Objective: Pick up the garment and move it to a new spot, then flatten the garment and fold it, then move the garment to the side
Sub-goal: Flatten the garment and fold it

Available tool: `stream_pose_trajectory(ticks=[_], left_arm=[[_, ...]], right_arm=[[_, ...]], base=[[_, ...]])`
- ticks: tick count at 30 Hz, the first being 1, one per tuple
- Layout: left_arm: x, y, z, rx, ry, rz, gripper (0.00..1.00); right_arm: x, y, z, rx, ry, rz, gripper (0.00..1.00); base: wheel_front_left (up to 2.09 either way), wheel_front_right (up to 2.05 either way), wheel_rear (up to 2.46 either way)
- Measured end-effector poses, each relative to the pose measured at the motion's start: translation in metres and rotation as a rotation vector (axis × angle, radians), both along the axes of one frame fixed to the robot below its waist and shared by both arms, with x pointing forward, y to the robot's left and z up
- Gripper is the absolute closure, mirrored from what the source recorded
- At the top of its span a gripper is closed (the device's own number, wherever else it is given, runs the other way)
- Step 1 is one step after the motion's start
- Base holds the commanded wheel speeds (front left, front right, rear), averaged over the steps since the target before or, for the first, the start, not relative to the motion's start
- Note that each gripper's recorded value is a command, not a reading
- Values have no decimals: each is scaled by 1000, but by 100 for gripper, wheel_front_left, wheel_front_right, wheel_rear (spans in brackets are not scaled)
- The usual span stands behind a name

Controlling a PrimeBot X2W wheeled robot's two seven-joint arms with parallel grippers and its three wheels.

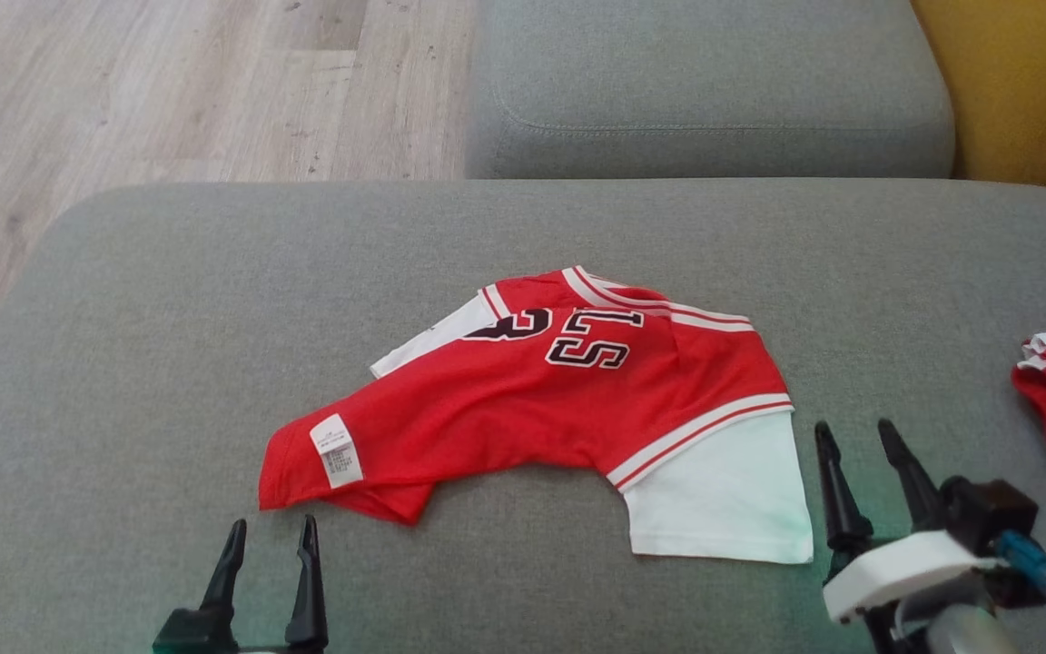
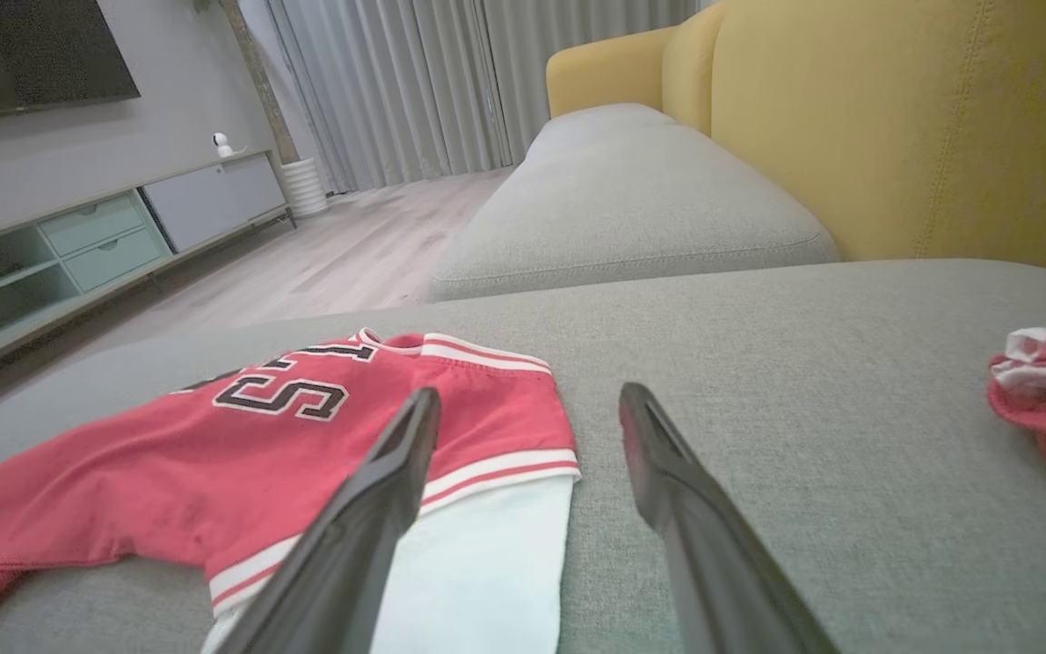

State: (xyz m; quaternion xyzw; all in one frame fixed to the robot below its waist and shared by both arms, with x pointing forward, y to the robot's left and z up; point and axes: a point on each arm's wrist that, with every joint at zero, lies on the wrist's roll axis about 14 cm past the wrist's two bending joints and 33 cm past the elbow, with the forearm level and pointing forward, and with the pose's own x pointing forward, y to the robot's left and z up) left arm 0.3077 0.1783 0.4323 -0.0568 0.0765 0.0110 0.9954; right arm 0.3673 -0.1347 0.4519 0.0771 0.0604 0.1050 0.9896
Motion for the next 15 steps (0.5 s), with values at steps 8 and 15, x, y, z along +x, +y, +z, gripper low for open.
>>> stream_pose_trajectory(ticks=[8, 15], left_arm=[[-2, 0, -4, -1, 13, 0, 0], [-3, -4, -8, -5, 30, -10, 0]], right_arm=[[-25, -7, -63, -61, 209, 0, 0], [-40, 18, -92, -72, 321, 69, 0]], base=[[0, 0, 0], [0, 0, 0]])
